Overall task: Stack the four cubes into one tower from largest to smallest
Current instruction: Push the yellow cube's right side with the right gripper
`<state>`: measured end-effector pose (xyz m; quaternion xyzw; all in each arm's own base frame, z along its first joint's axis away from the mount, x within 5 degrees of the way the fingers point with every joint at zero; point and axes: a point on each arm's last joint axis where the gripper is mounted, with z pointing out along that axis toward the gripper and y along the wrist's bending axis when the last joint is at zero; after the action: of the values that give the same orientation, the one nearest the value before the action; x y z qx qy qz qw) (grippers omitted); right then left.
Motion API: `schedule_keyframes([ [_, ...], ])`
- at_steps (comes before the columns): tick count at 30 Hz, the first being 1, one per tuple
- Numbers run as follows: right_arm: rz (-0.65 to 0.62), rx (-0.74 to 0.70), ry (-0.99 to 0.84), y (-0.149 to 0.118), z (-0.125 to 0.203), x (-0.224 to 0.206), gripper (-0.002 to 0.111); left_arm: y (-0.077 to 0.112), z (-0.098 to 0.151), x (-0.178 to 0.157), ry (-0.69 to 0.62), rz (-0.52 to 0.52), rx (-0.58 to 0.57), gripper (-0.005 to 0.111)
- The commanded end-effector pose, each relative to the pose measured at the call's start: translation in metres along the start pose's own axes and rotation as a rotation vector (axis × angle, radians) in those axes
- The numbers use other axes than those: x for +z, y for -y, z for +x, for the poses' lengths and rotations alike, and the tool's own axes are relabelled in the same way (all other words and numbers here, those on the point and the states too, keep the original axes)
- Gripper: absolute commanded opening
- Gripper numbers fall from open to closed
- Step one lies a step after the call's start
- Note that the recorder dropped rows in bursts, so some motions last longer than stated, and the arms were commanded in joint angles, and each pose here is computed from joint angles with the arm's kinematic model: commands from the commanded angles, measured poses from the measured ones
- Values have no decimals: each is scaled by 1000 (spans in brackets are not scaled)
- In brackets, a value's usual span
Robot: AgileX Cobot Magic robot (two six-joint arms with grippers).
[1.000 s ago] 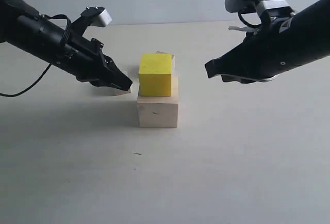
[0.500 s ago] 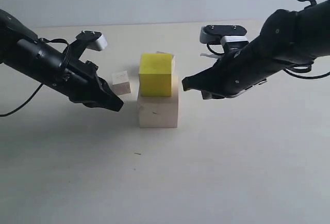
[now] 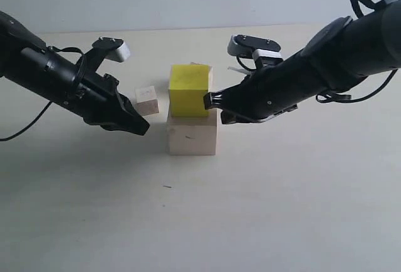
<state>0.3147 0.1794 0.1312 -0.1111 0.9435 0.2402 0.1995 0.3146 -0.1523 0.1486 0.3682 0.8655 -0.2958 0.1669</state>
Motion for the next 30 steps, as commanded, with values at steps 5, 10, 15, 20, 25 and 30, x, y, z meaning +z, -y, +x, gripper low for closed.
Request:
schedule_keyframes([
  [5,-33,0,2,-2,-2,0,0,0,0,1,2,-13,7,0],
  [10,-41,5,-3,-3,-2,0,0,0,0,1,2,-13,7,0],
  [15,-47,-2,-8,-3,-1,0,0,0,0,1,2,-13,7,0],
  [20,-47,-6,-8,-3,-1,0,0,0,0,1,3,-14,7,0],
  [25,-92,-8,-1,-7,-2,0,0,0,0,1,3,-15,9,0],
  [30,-108,-10,9,-9,-3,-1,0,0,0,1,3,-15,9,0],
])
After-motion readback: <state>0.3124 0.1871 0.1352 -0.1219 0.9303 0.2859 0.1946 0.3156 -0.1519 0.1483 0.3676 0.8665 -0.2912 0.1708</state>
